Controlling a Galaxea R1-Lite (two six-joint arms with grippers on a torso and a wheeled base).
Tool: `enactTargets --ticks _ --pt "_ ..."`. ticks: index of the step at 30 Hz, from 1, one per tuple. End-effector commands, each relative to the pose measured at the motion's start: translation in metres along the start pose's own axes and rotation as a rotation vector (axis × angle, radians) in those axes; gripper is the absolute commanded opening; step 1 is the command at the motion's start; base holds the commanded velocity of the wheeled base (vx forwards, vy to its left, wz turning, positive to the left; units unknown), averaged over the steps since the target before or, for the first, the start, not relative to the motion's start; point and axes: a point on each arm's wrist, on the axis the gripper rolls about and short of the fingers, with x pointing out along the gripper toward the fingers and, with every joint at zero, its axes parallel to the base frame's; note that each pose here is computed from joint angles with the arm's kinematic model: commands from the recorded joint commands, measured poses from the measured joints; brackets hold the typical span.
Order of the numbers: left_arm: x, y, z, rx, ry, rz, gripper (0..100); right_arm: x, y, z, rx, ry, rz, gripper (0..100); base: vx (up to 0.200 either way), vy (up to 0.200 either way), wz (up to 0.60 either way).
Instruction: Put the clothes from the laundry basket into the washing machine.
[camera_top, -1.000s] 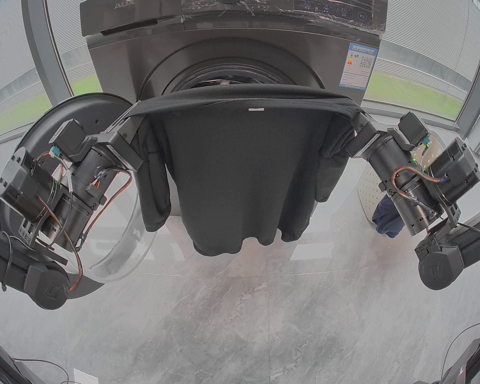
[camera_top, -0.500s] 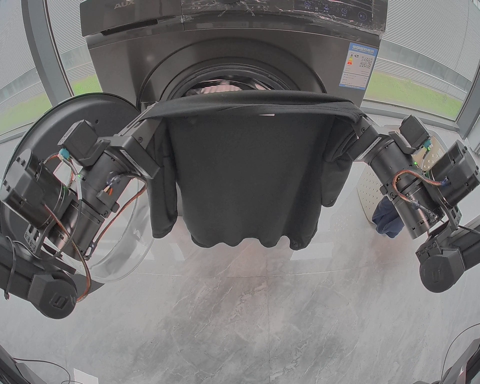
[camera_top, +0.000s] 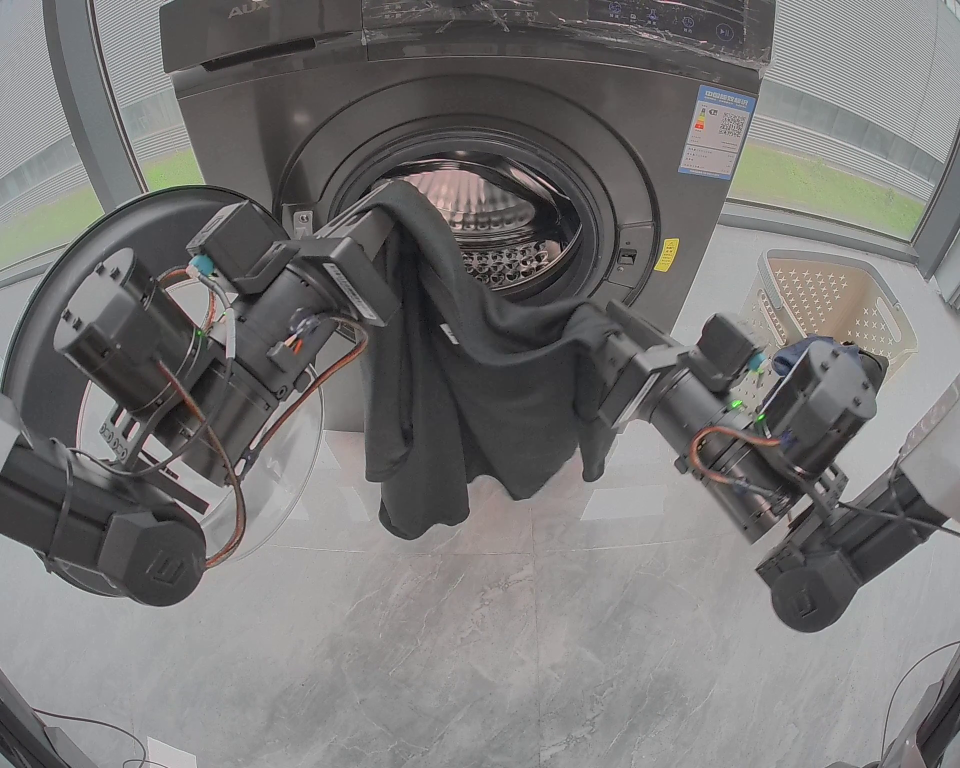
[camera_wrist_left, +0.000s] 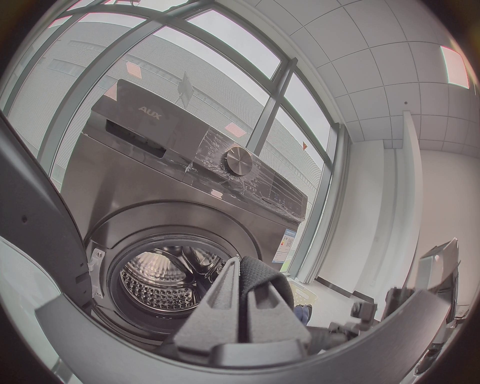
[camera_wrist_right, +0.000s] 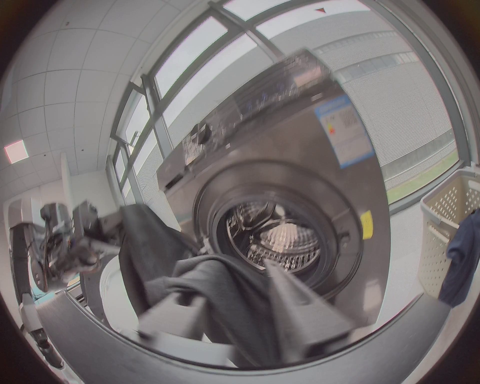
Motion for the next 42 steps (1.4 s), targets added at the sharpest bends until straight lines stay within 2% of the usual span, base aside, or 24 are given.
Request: enactTargets --ticks 1,6,9,12,19,24,27,35,37,38,42 --pt "0.014 0.0 -0.014 -0.004 0.015 0.002 0 0.001 0.003 -0.059 -0.007 0.157 0.006 100 0.0 0.0 0.0" --pt "0.012 -0.003 -0.017 -0.009 0.024 -0.006 0 0.0 0.007 -0.087 -0.013 0.225 0.022 100 0.0 0.0 0.0" --pt "0.01 -0.006 -0.017 -0.015 0.024 -0.015 0 0.0 0.016 -0.097 -0.013 0.246 0.045 100 0.0 0.0 0.0" --pt "0.009 -0.01 -0.016 -0.019 0.025 -0.025 0 0.006 0.02 -0.104 -0.012 0.24 0.057 100 0.0 0.0 0.0" --pt "0.003 -0.011 -0.019 -0.022 0.042 -0.031 0 0.028 0.02 -0.122 -0.011 0.197 0.062 100 0.0 0.0 0.0" --pt "0.002 -0.016 -0.013 -0.029 0.024 -0.049 0 0.037 0.02 -0.126 -0.011 0.171 0.075 100 0.0 0.0 0.0" --pt "0.001 -0.02 -0.009 -0.033 0.017 -0.066 0 0.042 0.017 -0.126 -0.02 0.156 0.081 100 0.0 0.0 0.0" --pt "-0.003 -0.026 -0.006 -0.043 0.017 -0.085 0 0.058 0.003 -0.145 -0.038 0.128 0.058 100 0.0 0.0 0.0" --pt "-0.004 -0.026 -0.005 -0.043 0.017 -0.085 0 0.059 0.002 -0.145 -0.039 0.125 0.057 100 0.0 0.0 0.0" --pt "-0.005 -0.028 -0.005 -0.046 0.019 -0.091 0 0.064 -0.004 -0.146 -0.044 0.109 0.044 100 0.0 0.0 0.0" --pt "-0.005 -0.031 -0.006 -0.05 0.021 -0.097 0 0.071 -0.011 -0.146 -0.049 0.087 0.031 100 0.0 0.0 0.0"
